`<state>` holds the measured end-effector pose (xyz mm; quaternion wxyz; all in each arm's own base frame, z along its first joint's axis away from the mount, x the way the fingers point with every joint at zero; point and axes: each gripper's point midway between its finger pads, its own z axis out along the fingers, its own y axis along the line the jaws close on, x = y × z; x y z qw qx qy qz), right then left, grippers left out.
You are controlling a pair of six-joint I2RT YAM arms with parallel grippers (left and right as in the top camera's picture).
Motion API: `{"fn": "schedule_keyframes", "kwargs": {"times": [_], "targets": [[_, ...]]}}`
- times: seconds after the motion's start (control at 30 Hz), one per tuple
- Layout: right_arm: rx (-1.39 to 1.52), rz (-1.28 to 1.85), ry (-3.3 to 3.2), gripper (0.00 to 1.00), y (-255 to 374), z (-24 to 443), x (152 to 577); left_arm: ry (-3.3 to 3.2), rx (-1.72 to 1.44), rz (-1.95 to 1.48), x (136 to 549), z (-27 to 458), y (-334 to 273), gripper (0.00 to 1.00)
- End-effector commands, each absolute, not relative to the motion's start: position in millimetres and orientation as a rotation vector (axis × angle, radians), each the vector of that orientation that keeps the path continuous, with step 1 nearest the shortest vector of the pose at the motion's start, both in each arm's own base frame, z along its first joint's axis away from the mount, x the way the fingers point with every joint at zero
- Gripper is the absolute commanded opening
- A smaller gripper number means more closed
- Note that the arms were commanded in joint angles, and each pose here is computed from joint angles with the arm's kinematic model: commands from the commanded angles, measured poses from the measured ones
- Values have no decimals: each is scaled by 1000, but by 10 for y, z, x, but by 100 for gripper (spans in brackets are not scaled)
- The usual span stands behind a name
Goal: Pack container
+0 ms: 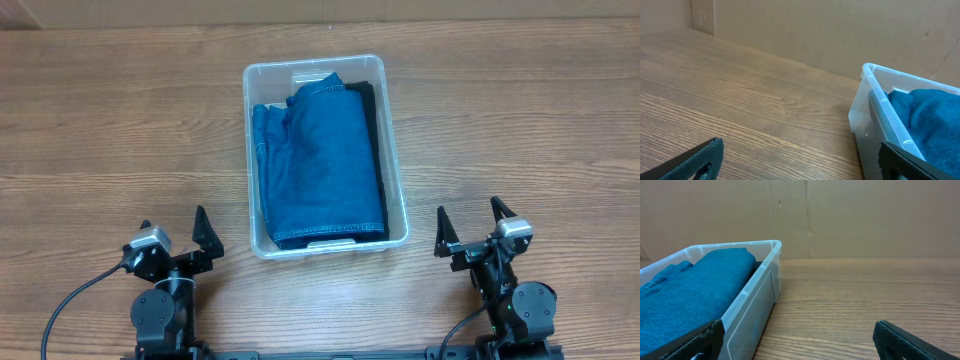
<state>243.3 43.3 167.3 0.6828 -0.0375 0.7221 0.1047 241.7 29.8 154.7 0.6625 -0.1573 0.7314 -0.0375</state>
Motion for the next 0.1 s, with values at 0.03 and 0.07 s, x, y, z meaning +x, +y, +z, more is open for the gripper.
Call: {"fn": "schedule_keyframes", "kwargs": {"times": [0.03,0.07], "targets": [[-79,230,1615,100,426,1668,2435,1649,-346,-70,2413,1554,311,100],[-79,230,1615,100,425,1668,2435,1649,-346,-70,2413,1554,311,100]]}}
